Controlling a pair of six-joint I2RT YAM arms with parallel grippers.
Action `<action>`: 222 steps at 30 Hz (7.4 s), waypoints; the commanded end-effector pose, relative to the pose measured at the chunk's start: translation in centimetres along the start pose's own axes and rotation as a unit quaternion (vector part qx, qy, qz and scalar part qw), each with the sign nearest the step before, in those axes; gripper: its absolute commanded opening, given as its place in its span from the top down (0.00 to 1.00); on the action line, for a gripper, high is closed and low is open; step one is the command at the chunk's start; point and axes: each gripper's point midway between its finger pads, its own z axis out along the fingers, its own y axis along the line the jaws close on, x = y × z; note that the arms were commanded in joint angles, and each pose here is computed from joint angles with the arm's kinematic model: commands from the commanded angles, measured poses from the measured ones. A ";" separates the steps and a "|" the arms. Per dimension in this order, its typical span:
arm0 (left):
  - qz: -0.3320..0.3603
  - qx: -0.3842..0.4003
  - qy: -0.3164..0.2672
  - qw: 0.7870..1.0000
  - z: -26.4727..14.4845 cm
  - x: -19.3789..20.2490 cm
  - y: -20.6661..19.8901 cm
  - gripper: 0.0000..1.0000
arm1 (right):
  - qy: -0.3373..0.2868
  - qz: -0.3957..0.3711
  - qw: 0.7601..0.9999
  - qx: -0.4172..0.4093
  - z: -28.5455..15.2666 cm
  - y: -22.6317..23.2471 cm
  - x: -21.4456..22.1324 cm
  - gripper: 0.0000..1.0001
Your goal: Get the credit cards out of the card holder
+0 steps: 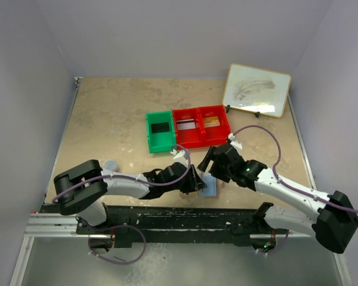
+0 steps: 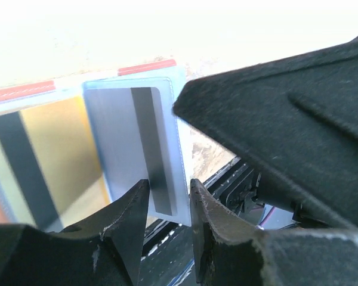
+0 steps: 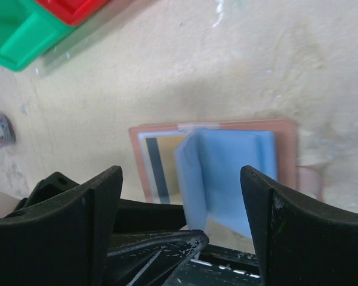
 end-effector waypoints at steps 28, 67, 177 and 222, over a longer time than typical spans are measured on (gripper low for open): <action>0.030 -0.096 -0.125 0.987 -6.1 -4.6 2.2 0.64 | 0.022 0.018 0.986 -0.161 -1.7 2.8 1.3 0.33; 0.041 -0.088 -0.055 0.994 -3.2 -1.7 2.2 0.72 | 0.122 0.037 0.988 -0.087 3.7 -2.8 7.7 0.48; 0.216 -0.157 0.043 0.963 3.2 -6.2 3.7 0.71 | 0.183 -0.009 0.969 -0.164 -2.9 -3.6 10.1 0.39; 0.168 -0.123 -0.083 0.975 -5.5 -3.0 0.9 0.67 | 0.072 -0.053 0.990 -0.111 2.3 1.9 1.2 0.39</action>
